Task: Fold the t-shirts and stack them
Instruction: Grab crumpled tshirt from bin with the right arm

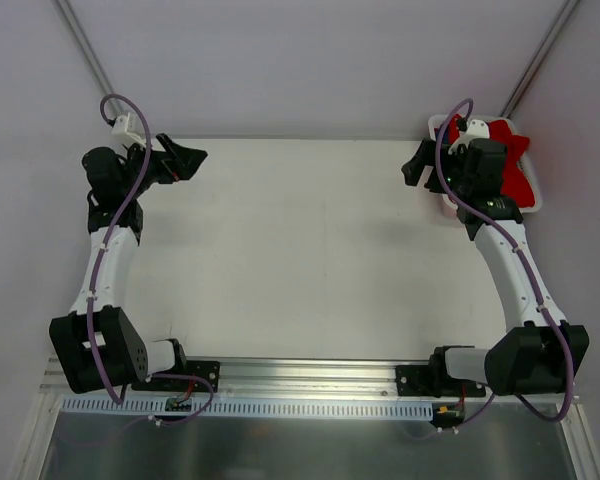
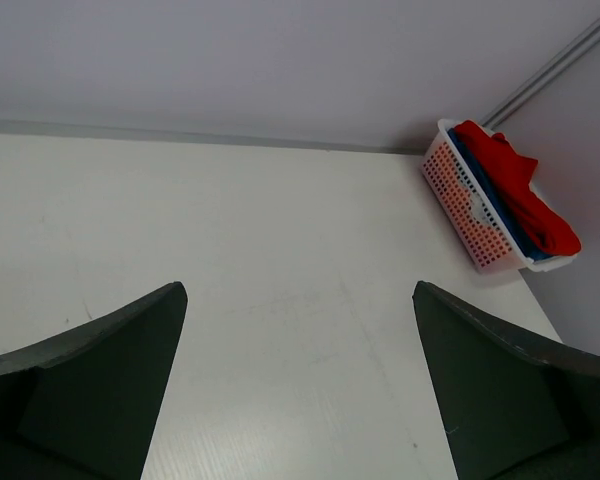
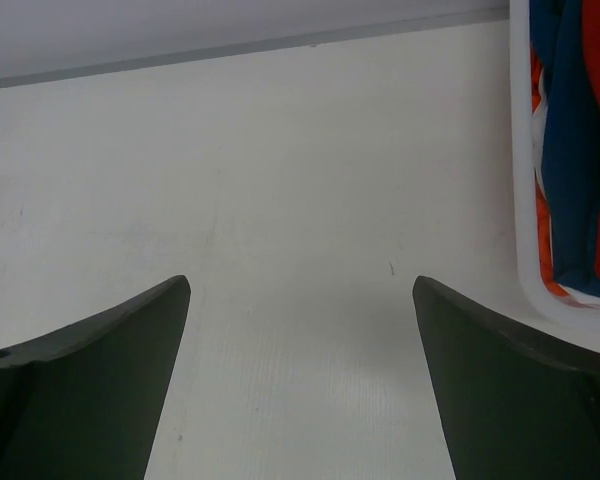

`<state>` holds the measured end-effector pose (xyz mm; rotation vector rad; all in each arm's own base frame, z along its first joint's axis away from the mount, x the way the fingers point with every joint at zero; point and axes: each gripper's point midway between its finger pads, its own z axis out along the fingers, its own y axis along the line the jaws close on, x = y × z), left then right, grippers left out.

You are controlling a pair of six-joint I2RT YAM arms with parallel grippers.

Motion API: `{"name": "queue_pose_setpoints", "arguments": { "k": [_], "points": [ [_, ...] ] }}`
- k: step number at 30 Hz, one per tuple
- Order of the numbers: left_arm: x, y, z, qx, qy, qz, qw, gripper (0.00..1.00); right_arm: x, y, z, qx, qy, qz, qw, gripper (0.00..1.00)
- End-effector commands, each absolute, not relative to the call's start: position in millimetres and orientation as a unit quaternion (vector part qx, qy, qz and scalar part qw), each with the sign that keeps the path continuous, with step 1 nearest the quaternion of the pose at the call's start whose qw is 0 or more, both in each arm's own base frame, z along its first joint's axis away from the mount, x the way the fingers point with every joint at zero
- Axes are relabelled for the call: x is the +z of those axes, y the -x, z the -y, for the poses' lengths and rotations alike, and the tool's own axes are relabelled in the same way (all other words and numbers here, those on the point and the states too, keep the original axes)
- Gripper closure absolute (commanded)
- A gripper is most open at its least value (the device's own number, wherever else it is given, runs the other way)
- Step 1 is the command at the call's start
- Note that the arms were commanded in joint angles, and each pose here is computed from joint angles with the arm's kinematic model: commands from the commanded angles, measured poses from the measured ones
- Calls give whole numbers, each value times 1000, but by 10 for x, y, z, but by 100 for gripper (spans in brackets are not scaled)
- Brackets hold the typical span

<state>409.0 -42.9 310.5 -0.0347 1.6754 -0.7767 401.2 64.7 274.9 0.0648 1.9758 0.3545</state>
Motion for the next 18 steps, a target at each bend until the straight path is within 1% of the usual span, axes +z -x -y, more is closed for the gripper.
{"name": "queue_pose_setpoints", "arguments": {
  "k": [1, 3, 5, 6, 11, 12, 14, 15, 18],
  "points": [
    [3389, -3946, 430, -324, 1, -700, 637, 1, 2940, -3987, -589, 139, -27, -820, 555, 1],
    [3376, -3905, 445, -325, 0, -699, 637, 1, 2872, -4008, -587, 133, -23, -830, 541, 1],
    [3348, -3873, 449, -327, 3, -701, 634, 1, 2920, -4049, -588, 122, -3, -833, 539, 0],
    [3336, -3867, 453, -328, 3, -701, 633, 1, 2825, -4083, -572, 114, -2, -844, 524, 0],
    [3278, -3809, 471, -336, 14, -703, 627, 1, 2854, -4319, -386, 54, -11, -846, 531, 1],
    [3285, -3799, 474, -338, 18, -702, 627, 1, 2763, -4402, -373, 49, -13, -853, 520, 0],
    [3285, -3773, 483, -339, 19, -700, 628, 1, 2819, -4522, -365, 51, -19, -851, 522, 0],
    [3283, -3766, 483, -339, 20, -700, 628, 1, 2695, -4611, -353, 51, -23, -858, 510, 1],
    [3296, -3723, 479, -334, 20, -699, 632, 1, 2660, -4760, -342, 59, -39, -860, 505, 0]
  ]
}}
